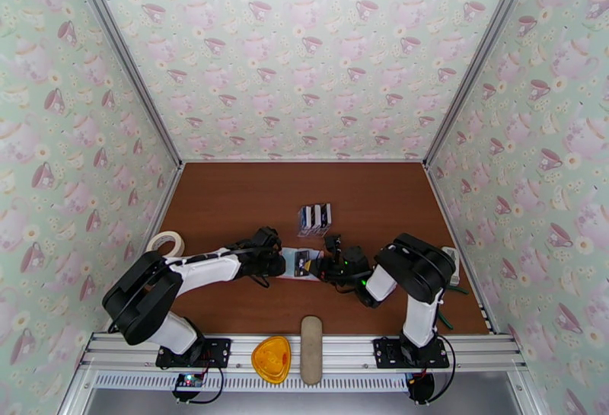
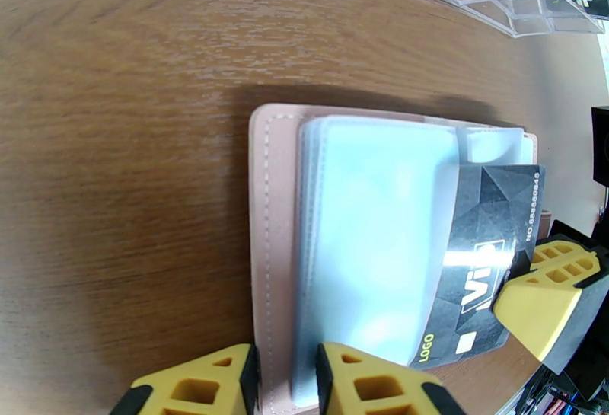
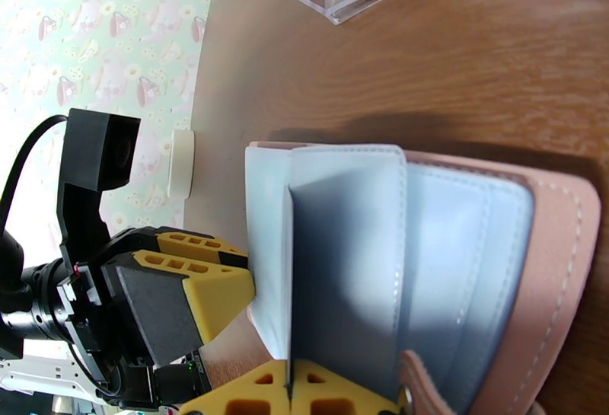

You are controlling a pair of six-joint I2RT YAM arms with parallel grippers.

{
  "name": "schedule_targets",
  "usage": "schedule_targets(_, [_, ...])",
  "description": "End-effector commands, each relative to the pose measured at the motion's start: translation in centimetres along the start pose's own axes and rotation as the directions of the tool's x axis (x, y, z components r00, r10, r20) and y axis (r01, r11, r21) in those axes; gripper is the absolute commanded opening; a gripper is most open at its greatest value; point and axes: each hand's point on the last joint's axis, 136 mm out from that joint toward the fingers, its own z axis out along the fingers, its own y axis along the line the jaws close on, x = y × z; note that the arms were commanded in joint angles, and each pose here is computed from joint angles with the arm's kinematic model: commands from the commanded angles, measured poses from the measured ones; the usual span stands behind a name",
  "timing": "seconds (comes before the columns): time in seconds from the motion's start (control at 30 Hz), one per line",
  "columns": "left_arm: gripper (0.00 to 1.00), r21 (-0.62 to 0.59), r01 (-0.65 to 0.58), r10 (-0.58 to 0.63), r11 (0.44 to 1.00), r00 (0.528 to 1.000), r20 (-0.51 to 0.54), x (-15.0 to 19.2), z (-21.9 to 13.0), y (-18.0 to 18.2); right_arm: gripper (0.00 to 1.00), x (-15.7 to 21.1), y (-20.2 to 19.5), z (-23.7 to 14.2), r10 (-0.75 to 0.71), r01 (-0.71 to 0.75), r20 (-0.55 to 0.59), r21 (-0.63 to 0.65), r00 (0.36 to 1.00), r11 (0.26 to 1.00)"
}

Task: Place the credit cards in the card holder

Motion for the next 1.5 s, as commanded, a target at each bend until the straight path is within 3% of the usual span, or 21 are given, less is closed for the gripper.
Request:
schedule_targets(0.0, [0.29,-0.131,-0.001,-0.015,0.991,0.993,-0.118,3.5,1.4,3.5,0.0,0.6,-2.1,0.5,0.036,-0.035,-0.016,0.063,0.999,0.997])
schedule_targets(0.4, [0.29,-0.13,-0.001,-0.014,0.991,0.993,-0.118,3.5,1.3,3.5,0.0,0.1,-3.5,0.4,0.037,-0.04,0.034,0.102,0.999,0.994])
schedule_targets(0.9, [0.29,-0.131,-0.002,-0.013,0.991,0.993,-0.115,3.4,1.1,3.5,0.0,-0.5,-3.8,-0.4,-0.078,0.074,0.009,0.234,0.997,0.969])
schedule_targets(1.27, [0.29,-0.117,0.007,-0.02,0.993,0.994,-0.109,3.3,1.0,3.1,0.0,0.6,-3.6,1.3,-0.071,0.079,-0.042,0.222,0.997,0.972])
schedule_targets(1.47, [0.29,-0.113,0.017,-0.029,0.993,0.993,-0.112,3.6,1.1,3.2,0.3,1.0,-3.7,0.6,-0.07,0.08,-0.051,0.246,0.996,0.966])
